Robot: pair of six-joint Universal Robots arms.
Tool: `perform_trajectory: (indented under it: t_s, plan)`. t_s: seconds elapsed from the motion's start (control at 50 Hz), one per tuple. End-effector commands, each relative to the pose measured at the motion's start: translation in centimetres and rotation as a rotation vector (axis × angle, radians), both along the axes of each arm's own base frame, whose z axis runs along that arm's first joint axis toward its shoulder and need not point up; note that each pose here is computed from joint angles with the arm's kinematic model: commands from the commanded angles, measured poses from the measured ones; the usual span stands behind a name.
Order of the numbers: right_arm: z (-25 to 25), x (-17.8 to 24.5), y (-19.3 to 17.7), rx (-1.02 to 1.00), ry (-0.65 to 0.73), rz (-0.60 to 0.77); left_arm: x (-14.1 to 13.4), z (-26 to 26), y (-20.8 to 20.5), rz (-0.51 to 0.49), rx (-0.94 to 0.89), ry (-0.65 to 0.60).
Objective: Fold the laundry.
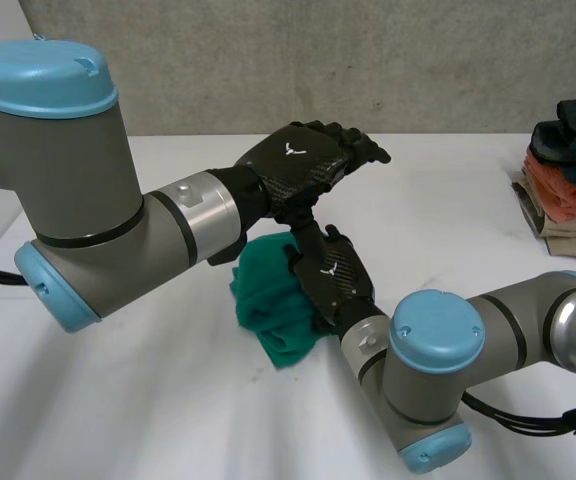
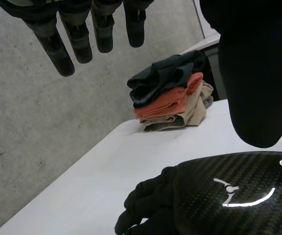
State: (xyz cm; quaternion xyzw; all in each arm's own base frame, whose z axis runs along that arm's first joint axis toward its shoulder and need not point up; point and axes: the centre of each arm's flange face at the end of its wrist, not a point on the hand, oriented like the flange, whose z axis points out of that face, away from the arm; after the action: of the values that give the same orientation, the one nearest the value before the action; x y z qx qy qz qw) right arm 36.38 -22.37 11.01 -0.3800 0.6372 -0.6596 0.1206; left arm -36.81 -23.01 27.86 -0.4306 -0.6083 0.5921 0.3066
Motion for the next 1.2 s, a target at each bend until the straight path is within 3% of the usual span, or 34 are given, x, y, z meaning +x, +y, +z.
perform_trajectory:
  t_s: [0.02,0.22,0.36,0.58,0.78,0.9,1.04,1.2]
  plan:
    - [-0.5,0.1,-0.1,0.018,0.019,0.007,0.0,-0.1,0.1,-0.001,0.004,-0.001]
    - [0.8,0.7,-0.4,-0.019,-0.022,0.057,0.0,0.2,0.0,0.002,-0.003,0.003]
    - [7.9,-0.2,-3.7,-0.189,-0.148,0.006,0.6,2.2,-0.2,0.047,-0.054,0.036]
    - [16.4,-8.3,-14.7,-0.441,-0.232,-0.174,2.3,7.2,-0.7,0.121,-0.170,0.143]
    - [24.1,-23.5,-23.0,-0.653,-0.381,-0.371,2.5,7.9,-0.3,0.119,-0.153,0.179]
    - [20.3,-33.2,-27.9,-0.574,-0.428,-0.360,2.3,7.3,-0.1,0.114,-0.138,0.168]
    - [12.3,-39.6,-31.4,-0.441,-0.407,-0.379,2.3,6.4,-0.2,0.113,-0.115,0.151]
    - [6.3,-40.1,-31.8,-0.304,-0.359,-0.275,1.8,6.1,0.4,0.097,-0.107,0.149]
